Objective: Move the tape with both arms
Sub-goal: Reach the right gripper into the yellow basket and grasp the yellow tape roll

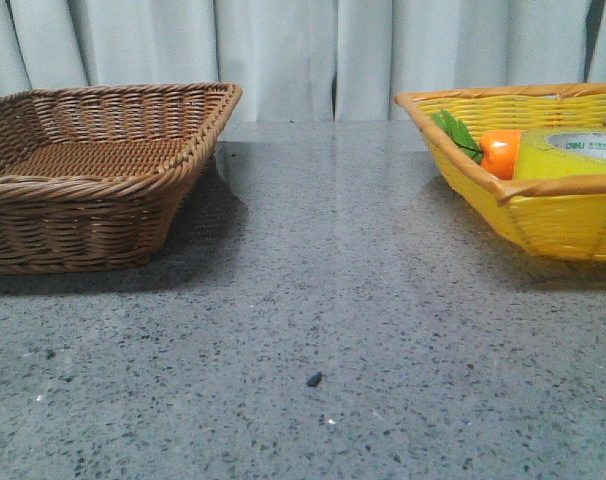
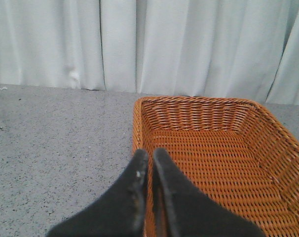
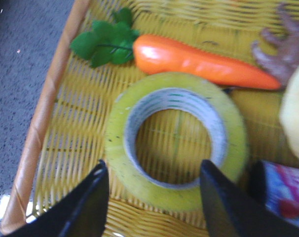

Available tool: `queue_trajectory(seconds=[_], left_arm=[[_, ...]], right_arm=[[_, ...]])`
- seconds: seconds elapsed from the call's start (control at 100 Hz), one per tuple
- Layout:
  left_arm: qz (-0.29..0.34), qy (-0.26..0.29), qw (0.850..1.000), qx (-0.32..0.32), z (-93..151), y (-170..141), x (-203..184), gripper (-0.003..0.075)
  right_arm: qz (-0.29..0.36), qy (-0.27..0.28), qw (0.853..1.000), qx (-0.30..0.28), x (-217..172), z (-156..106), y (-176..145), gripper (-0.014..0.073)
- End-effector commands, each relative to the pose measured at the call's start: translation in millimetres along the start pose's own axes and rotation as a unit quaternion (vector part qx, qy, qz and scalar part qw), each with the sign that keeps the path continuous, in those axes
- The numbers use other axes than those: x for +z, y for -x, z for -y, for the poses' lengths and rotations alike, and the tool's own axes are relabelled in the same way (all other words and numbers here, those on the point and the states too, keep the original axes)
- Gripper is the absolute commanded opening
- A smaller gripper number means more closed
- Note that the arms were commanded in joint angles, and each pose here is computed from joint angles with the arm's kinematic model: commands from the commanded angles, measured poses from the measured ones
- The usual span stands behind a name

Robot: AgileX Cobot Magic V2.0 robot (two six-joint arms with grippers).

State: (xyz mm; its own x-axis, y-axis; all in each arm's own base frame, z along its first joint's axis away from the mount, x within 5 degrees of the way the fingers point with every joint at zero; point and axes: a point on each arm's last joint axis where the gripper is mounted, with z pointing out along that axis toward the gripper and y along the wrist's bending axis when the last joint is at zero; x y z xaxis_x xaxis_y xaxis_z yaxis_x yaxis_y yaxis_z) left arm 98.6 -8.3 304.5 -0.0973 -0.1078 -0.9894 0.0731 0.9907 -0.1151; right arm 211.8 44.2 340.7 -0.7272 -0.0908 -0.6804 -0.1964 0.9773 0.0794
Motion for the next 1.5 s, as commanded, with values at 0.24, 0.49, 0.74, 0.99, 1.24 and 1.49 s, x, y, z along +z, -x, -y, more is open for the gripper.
queue_trajectory(seconds=[0.24, 0.49, 0.74, 0.99, 1.24, 1.49], left_arm=[[0.05, -0.008, 0.999, -0.004, 2, 18, 0, -0.0021], [0.05, -0.008, 0.999, -0.004, 2, 18, 0, -0.0021], [0.05, -0.008, 0.999, -0.004, 2, 18, 0, -0.0021], [0.05, -0.008, 0.999, -0.004, 2, 18, 0, -0.0021], [0.049, -0.007, 0.999, -0.004, 2, 17, 0, -0.0021], [0.049, -0.007, 0.999, -0.004, 2, 17, 0, -0.0021]], right_arm=[[-0.048, 0.027, 0.998, -0.018, 50, -17, 27, 0.0383], [-0.081, 0.031, 0.996, -0.023, 81, -22, 26, 0.0383], [-0.102, 0.028, 0.994, -0.021, 101, -21, 22, 0.0279], [-0.109, 0.028, 0.993, -0.021, 103, -21, 21, -0.0008], [-0.112, 0.028, 0.993, -0.021, 103, -21, 21, -0.0038], [-0.118, 0.033, 0.992, -0.033, 70, -25, 51, -0.0038]])
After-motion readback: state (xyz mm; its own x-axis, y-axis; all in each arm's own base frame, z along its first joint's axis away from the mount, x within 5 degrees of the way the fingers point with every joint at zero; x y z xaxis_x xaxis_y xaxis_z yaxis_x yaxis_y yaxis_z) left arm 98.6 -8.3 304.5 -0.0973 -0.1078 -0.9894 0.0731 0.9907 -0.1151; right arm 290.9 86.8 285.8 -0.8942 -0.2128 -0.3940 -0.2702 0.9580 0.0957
